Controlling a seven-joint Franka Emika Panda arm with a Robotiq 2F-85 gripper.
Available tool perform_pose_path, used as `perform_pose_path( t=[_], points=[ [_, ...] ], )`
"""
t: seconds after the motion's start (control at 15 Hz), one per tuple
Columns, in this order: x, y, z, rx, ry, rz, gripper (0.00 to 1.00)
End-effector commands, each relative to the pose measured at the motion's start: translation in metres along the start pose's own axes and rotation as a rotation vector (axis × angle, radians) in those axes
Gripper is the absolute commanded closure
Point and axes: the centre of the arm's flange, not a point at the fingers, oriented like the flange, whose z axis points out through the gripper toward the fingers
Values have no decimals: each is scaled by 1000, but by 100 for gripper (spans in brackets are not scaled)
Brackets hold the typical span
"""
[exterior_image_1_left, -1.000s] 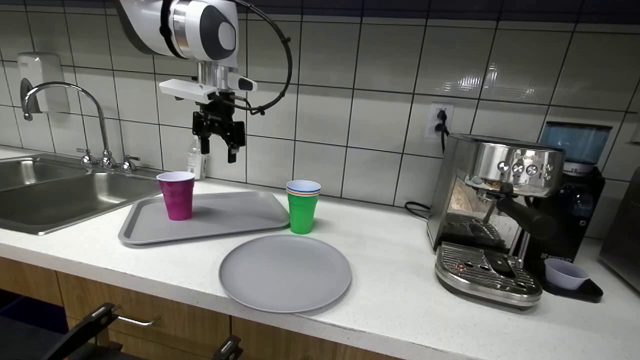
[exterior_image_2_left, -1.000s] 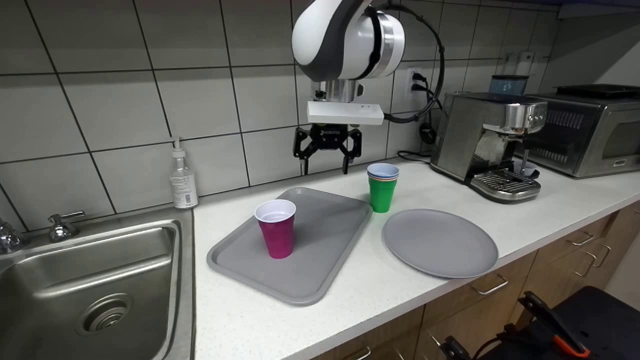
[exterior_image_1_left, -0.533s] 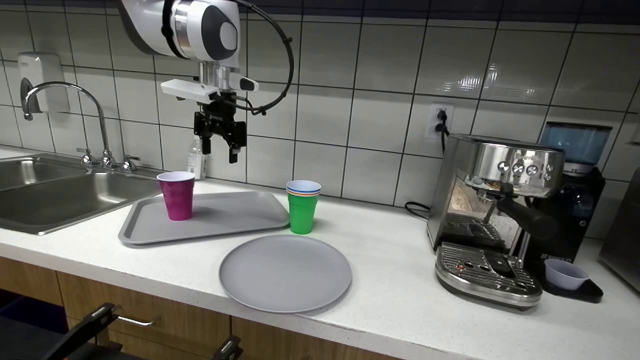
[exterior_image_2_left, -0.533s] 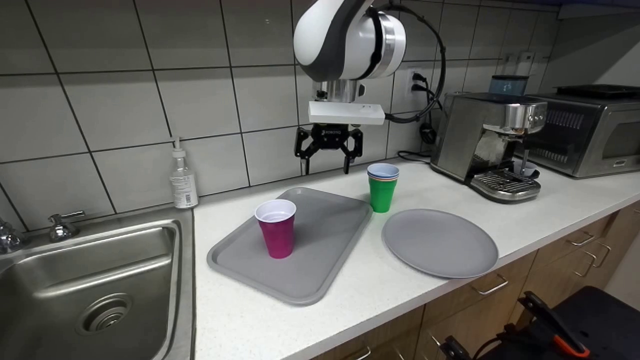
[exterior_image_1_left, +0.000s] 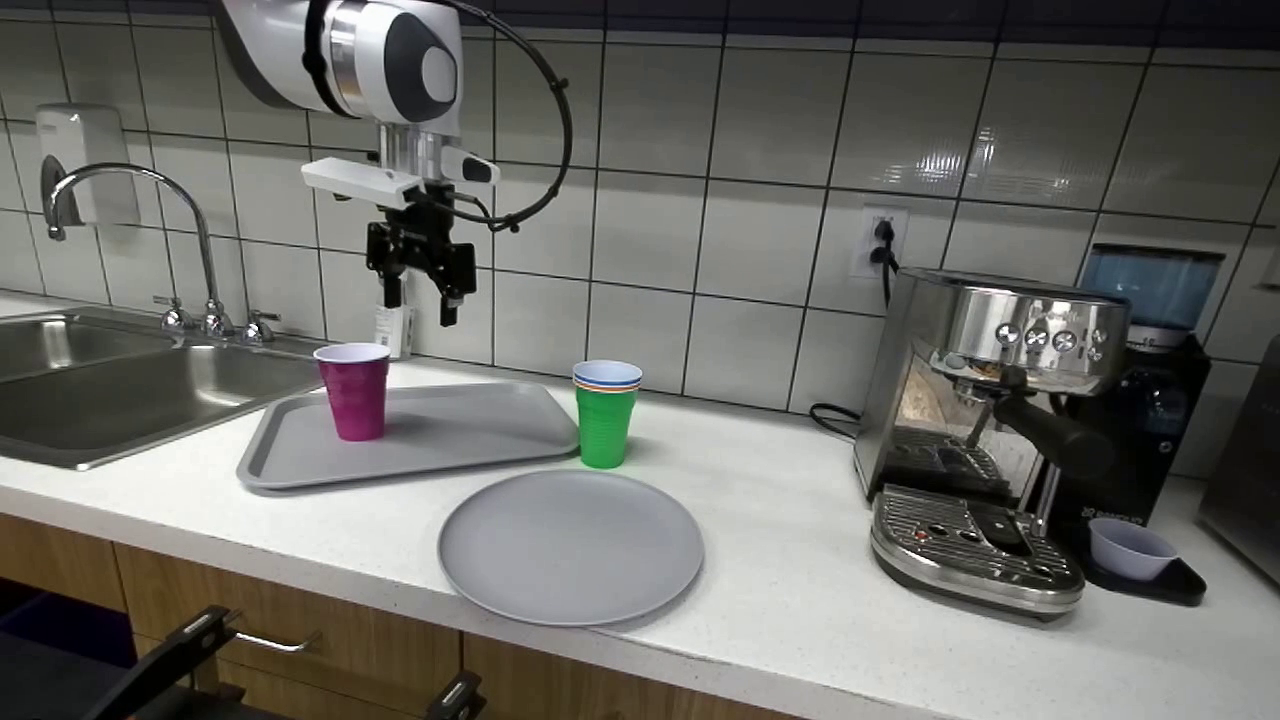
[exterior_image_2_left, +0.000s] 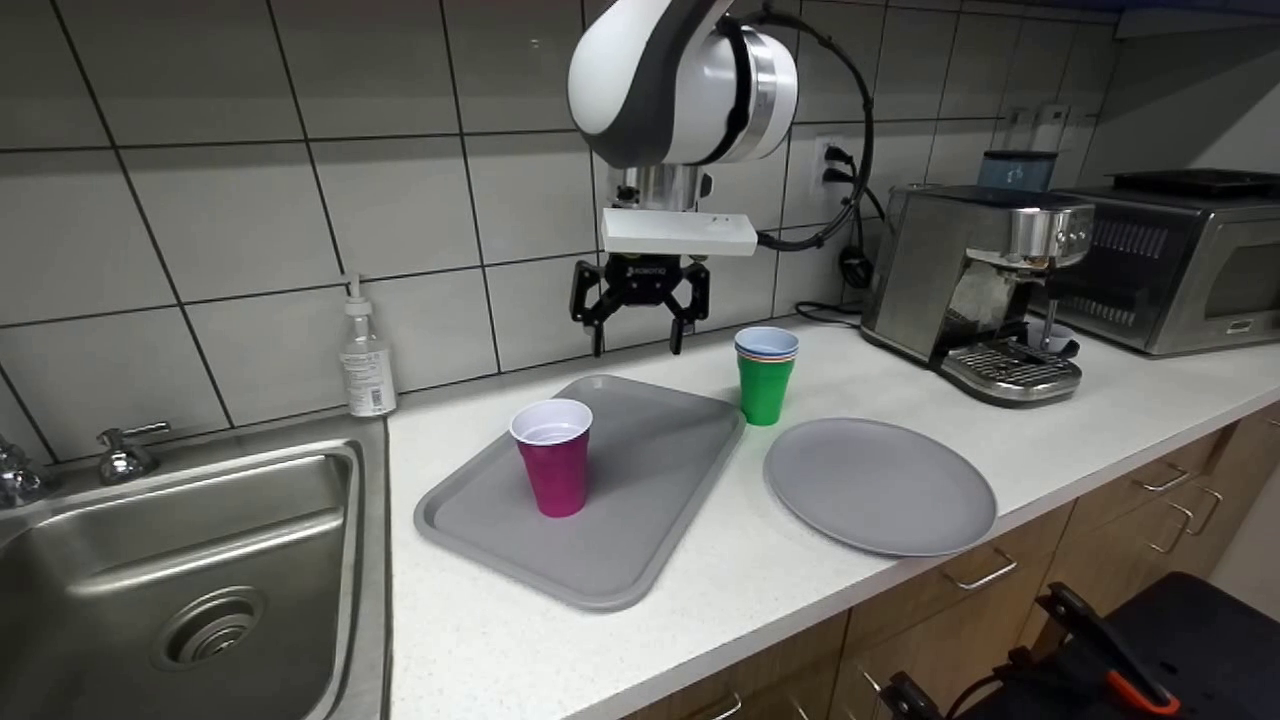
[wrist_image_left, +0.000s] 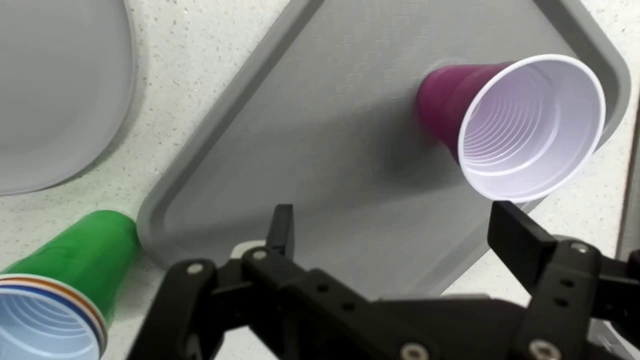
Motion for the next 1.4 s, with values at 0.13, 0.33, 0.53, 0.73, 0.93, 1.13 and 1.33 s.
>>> perform_pose_path(
  t=[0.13,0.33,0.53,0.73,0.93,1.13,1.33],
  points=[
    [-8,-12,10,37,-4,-81,0],
    [-8,-16,21,50,-7,-115,0],
    [-11,-19,30,68,-7,-153,0],
    [-13,-23,35,87,-9,-195,0],
    [-14,-24,40,94,-15,-229,0],
    [-14,-25,48,87,-23,-247,0],
    [-16,-28,56,86,-27,-262,0]
  ],
)
